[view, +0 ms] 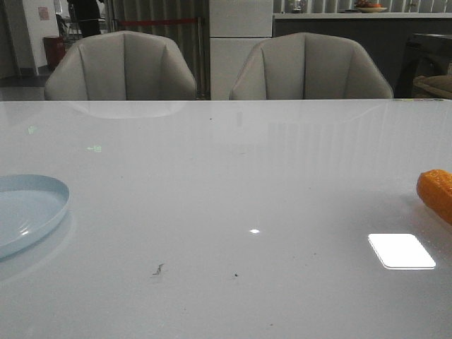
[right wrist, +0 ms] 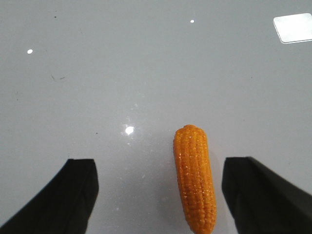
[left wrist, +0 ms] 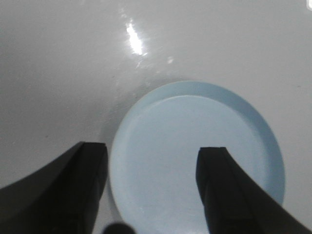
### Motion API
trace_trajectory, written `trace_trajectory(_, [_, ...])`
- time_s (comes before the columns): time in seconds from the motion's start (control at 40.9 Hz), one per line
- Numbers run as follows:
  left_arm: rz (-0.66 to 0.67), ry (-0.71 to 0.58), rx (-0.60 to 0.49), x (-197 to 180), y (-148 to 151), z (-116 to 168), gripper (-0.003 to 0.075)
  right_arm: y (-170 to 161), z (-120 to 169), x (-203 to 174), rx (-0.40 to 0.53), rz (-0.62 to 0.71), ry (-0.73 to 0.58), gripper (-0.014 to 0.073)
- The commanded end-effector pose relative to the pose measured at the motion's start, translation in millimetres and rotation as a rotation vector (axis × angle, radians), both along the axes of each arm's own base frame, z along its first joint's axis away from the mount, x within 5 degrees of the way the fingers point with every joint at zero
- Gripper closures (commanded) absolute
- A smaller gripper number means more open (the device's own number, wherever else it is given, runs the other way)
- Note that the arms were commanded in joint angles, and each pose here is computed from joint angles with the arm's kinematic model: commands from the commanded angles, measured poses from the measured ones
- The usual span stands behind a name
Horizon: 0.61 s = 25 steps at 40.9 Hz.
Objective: Place corn on plate with both arms
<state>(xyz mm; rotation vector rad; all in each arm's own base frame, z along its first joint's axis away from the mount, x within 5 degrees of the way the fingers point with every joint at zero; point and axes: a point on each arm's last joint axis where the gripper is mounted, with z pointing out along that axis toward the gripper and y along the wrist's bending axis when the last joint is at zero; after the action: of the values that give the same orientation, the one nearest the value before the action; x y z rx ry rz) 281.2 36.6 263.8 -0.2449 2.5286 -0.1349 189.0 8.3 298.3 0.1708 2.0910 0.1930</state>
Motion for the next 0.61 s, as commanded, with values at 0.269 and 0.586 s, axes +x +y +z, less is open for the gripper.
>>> trace_trajectory(0.269, [0.050, 0.213, -0.084, 60, 37, -29, 0.0265, -1, 19, 4, -0.002, -0.008, -0.102, -0.0031])
trace_trajectory(0.586, [0.041, 0.361, -0.124, 77, 41, -74, 0.0265, -1, 19, 4, -0.002, -0.008, -0.101, -0.0031])
